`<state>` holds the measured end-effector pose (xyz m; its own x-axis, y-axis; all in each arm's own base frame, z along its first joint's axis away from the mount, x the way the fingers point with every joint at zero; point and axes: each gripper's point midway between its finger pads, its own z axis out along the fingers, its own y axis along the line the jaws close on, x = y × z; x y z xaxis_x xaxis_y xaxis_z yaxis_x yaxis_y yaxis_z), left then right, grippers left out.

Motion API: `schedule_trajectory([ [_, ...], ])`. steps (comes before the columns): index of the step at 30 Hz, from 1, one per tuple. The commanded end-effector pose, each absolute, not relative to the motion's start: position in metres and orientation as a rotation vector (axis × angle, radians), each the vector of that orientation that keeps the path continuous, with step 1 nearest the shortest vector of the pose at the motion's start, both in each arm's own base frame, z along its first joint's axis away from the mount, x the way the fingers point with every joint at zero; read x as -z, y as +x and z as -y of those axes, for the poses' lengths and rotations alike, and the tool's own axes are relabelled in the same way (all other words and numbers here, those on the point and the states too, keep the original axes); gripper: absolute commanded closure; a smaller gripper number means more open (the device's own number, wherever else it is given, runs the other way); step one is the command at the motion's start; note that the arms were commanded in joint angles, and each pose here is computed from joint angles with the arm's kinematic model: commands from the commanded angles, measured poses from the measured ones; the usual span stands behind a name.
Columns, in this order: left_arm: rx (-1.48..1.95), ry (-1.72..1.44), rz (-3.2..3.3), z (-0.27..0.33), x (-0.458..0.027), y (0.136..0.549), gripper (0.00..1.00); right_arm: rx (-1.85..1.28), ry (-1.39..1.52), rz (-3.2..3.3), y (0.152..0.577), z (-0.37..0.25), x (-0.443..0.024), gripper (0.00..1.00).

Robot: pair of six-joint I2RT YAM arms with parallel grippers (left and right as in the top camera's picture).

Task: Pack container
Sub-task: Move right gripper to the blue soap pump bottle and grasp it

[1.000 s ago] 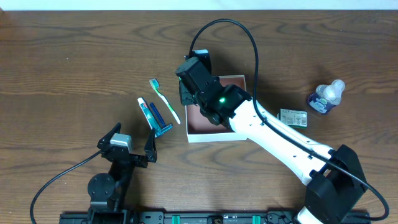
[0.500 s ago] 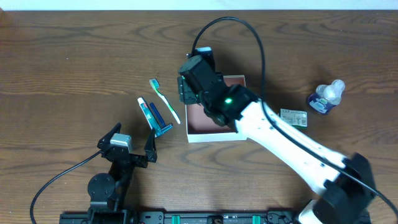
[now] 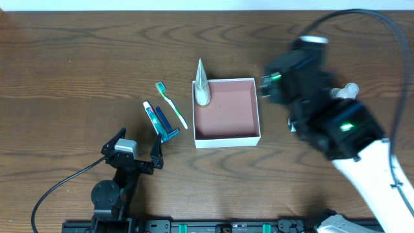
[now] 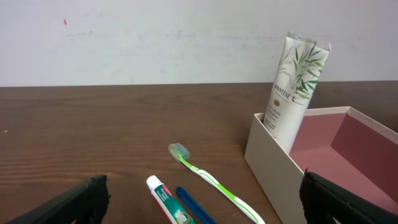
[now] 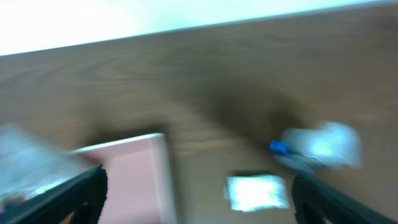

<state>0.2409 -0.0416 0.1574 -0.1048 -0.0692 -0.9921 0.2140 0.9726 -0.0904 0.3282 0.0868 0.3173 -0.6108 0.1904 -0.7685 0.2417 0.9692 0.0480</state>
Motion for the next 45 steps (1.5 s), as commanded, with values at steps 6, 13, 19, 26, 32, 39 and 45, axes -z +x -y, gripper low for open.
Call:
schedule_trajectory([
  [6,0.256,0.1,-1.706,0.042,-0.142,0.24,0.02,0.234,0.739,-2.323,0.333,0.031,-0.279,0.01],
  [13,0.256,0.1,-1.706,0.042,-0.142,0.24,0.02,0.336,0.843,-2.423,0.334,0.082,-0.244,0.01],
  [19,0.256,0.1,-1.706,0.042,-0.142,0.24,0.02,0.353,0.773,-2.551,0.34,0.089,-0.206,0.01],
  [26,0.256,0.1,-1.706,0.042,-0.142,0.24,0.02,0.331,0.637,-2.603,0.35,0.084,-0.174,0.01],
  [32,0.256,0.1,-1.706,0.042,-0.142,0.24,0.02,0.301,0.577,-2.615,0.354,0.08,-0.151,0.01],
  [39,0.256,0.1,-1.706,0.042,-0.142,0.24,0.02,0.204,0.43,-2.582,0.372,0.067,-0.125,0.07],
  [45,0.256,0.1,-1.706,0.042,-0.142,0.24,0.02,0.214,0.437,-2.555,0.374,0.071,-0.118,0.09],
])
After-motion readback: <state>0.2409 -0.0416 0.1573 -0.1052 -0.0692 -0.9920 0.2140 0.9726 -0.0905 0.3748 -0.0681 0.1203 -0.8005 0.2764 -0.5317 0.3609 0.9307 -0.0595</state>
